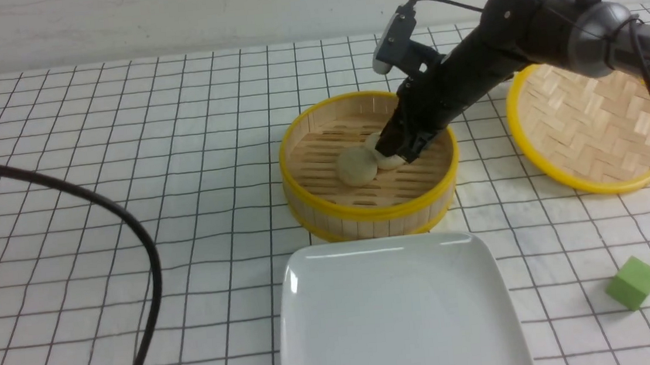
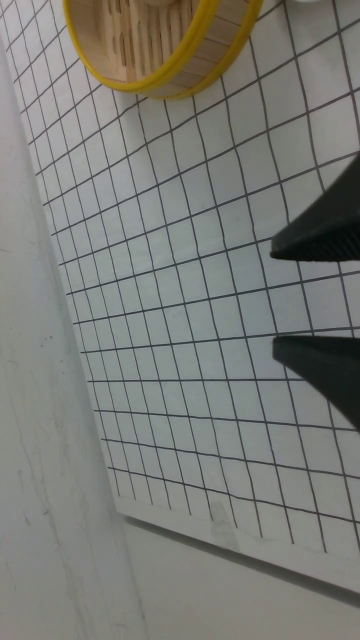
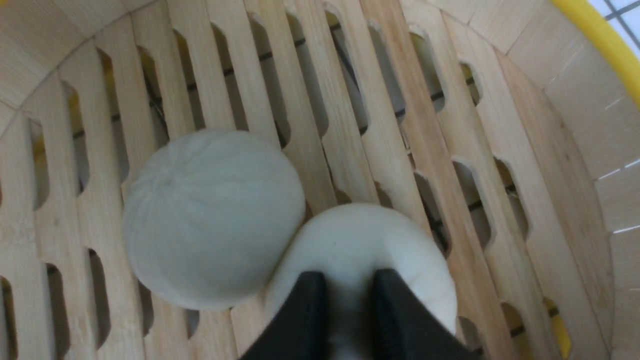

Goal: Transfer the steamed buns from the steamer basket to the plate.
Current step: Use the right arm to grab the steamed stuffed bun that is closest to it, then use the right arm to put the steamed stuffed bun into the plate

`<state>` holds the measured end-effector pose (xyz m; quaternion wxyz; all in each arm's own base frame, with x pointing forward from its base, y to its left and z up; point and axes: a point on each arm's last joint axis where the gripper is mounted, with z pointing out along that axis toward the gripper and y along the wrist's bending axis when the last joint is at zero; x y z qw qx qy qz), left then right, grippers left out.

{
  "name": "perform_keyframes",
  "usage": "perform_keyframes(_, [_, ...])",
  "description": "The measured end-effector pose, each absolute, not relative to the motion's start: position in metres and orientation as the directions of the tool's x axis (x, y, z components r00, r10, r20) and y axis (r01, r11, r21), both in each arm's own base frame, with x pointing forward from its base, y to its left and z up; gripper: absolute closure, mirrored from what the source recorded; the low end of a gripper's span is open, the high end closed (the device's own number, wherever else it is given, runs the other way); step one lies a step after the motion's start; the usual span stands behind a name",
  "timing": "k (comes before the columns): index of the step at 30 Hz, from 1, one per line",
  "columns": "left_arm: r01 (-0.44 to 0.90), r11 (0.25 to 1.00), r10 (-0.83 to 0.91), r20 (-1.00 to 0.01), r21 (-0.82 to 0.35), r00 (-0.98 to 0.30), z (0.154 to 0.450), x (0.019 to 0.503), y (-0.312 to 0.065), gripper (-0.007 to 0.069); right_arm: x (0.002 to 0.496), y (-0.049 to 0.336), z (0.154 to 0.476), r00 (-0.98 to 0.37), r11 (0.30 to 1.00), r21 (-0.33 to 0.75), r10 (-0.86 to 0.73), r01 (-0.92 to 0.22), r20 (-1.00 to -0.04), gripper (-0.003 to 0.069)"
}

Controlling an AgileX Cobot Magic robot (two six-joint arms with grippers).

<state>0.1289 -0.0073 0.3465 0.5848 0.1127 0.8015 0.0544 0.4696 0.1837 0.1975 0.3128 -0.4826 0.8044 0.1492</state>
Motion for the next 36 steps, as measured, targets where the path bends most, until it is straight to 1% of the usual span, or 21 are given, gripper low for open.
perform_keyframes(1, [0.117, 0.969, 0.244, -0.925, 0.219, -0.291, 0.347, 0.129, -0.007, 0.0383, 0.470, 0.184, 0.198, -0.330, 0.483, -0.069, -0.687, -0.873, -0.647, 0.0600])
perform_keyframes(3, [0.117, 0.969, 0.244, -0.925, 0.219, -0.291, 0.347, 0.129, -0.007, 0.0383, 0.470, 0.184, 0.200, -0.321, 0.481, -0.078, -0.688, -0.873, -0.650, 0.0645])
perform_keyframes(7, [0.117, 0.969, 0.244, -0.925, 0.219, -0.291, 0.347, 0.129, -0.007, 0.0383, 0.468, 0.183, 0.212, -0.303, 0.482, -0.101, -0.685, -0.870, -0.662, 0.0645])
perform_keyframes(12, [0.117, 0.969, 0.244, -0.925, 0.219, -0.290, 0.347, 0.129, -0.007, 0.0383, 0.458, 0.179, 0.260, -0.238, 0.483, -0.169, -0.670, -0.859, -0.703, 0.0645])
perform_keyframes(17, [0.115, 0.969, 0.244, -0.930, 0.220, -0.276, 0.348, 0.129, -0.007, 0.0383, 0.437, 0.172, 0.318, -0.203, 0.519, -0.211, -0.629, -0.829, -0.751, 0.0645])
perform_keyframes(18, [0.114, 0.969, 0.243, -0.930, 0.220, -0.275, 0.348, 0.129, -0.007, 0.0383, 0.437, 0.172, 0.318, -0.203, 0.518, -0.210, -0.629, -0.829, -0.750, 0.0644])
perform_keyframes(20, [0.113, 0.969, 0.243, -0.933, 0.220, -0.265, 0.349, 0.130, -0.007, 0.0383, 0.425, 0.169, 0.341, -0.222, 0.546, -0.190, -0.599, -0.816, -0.769, 0.0644])
perform_keyframes(21, [0.112, 0.969, 0.243, -0.935, 0.221, -0.259, 0.349, 0.130, -0.008, 0.0383, 0.417, 0.167, 0.352, -0.250, 0.563, -0.156, -0.576, -0.812, -0.778, 0.0644])
perform_keyframes(25, [0.110, 0.969, 0.242, -0.938, 0.221, -0.247, 0.351, 0.130, -0.008, 0.0383, 0.395, 0.161, 0.378, -0.345, 0.615, -0.055, -0.512, -0.787, -0.786, 0.0644])
perform_keyframes(26, [0.110, 0.969, 0.242, -0.938, 0.221, -0.247, 0.351, 0.130, -0.008, 0.0383, 0.394, 0.161, 0.379, -0.352, 0.615, -0.047, -0.512, -0.787, -0.783, 0.0644])
perform_keyframes(27, [0.110, 0.969, 0.242, -0.938, 0.221, -0.247, 0.351, 0.130, -0.008, 0.0383, 0.386, 0.159, 0.385, -0.388, 0.625, -0.012, -0.499, -0.780, -0.774, 0.0644])
perform_keyframes(29, [0.110, 0.969, 0.242, -0.938, 0.221, -0.247, 0.351, 0.130, -0.008, 0.0383, 0.377, 0.157, 0.390, -0.443, 0.635, 0.039, -0.492, -0.772, -0.749, 0.0644])
perform_keyframes(32, [0.109, 0.969, 0.242, -0.939, 0.221, -0.243, 0.351, 0.130, -0.008, 0.0383, 0.364, 0.153, 0.387, -0.527, 0.628, 0.111, -0.529, -0.770, -0.665, 0.0644])
perform_keyframes(35, [0.109, 0.969, 0.242, -0.940, 0.221, -0.242, 0.351, 0.130, -0.008, 0.0383, 0.361, 0.152, 0.381, -0.587, 0.646, 0.159, -0.527, -0.746, -0.614, 0.0644])
perform_keyframes(36, [0.109, 0.969, 0.242, -0.940, 0.221, -0.241, 0.351, 0.130, -0.008, 0.0383, 0.362, 0.152, 0.380, -0.589, 0.646, 0.160, -0.528, -0.746, -0.612, 0.0644])
